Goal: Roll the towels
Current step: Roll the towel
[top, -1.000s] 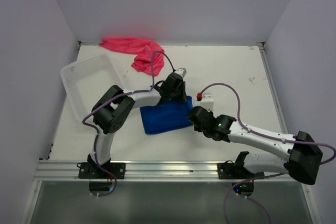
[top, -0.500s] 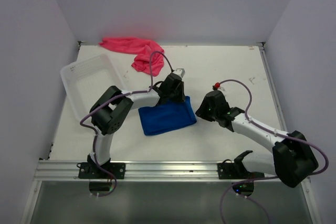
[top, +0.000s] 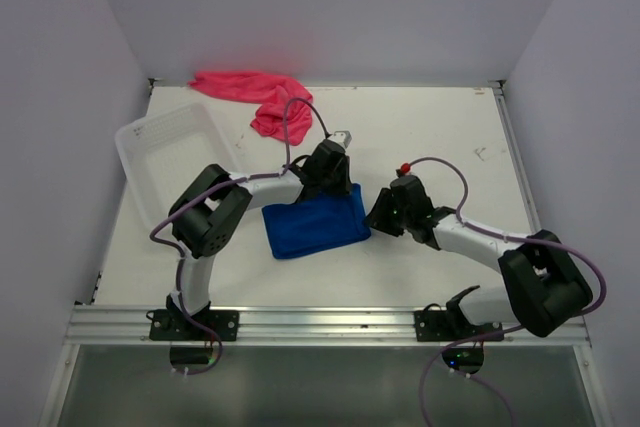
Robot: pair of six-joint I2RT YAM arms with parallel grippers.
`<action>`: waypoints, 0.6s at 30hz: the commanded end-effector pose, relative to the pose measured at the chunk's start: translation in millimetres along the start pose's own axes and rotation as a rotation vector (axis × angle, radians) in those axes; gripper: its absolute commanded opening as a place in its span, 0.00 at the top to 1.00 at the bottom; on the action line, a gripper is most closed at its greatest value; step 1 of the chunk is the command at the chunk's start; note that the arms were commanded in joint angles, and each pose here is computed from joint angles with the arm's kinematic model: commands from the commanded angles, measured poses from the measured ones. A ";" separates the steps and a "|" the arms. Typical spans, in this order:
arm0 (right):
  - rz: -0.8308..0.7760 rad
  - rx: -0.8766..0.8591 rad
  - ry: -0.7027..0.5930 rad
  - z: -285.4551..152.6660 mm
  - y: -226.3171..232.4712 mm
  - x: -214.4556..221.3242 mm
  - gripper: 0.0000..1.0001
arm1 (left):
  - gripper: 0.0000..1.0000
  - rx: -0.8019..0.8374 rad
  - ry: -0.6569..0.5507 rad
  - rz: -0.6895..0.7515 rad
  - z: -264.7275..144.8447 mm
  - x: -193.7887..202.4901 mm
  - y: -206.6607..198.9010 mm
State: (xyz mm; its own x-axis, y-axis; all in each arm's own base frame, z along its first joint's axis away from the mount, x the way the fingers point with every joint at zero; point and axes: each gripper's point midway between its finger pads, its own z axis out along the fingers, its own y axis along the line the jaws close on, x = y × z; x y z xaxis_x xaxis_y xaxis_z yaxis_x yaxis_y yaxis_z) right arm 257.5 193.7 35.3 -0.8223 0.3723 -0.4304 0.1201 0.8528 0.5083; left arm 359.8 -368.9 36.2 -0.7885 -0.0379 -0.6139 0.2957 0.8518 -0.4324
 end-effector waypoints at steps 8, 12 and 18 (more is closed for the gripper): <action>-0.025 -0.091 -0.049 -9.8 16.1 -9.3 0.53 | 1.00 -0.019 -0.041 0.021 -9.1 -12.3 3.8; -0.035 -0.113 -0.042 -8.8 22.5 -10.2 0.52 | 1.00 -0.019 -0.041 0.022 -9.5 -12.2 3.9; -0.037 -0.094 -0.004 2.0 14.9 -0.9 0.53 | 1.00 -0.024 -0.035 0.030 -11.4 -9.5 6.3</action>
State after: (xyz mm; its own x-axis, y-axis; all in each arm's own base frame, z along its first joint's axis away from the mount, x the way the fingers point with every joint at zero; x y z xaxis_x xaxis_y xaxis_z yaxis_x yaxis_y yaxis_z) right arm 256.5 200.1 39.0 -0.8223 0.3614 -0.4395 0.0758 0.8351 0.5449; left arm 359.4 -368.3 35.8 -0.7890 -0.0362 -0.6134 0.2955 0.8529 -0.4304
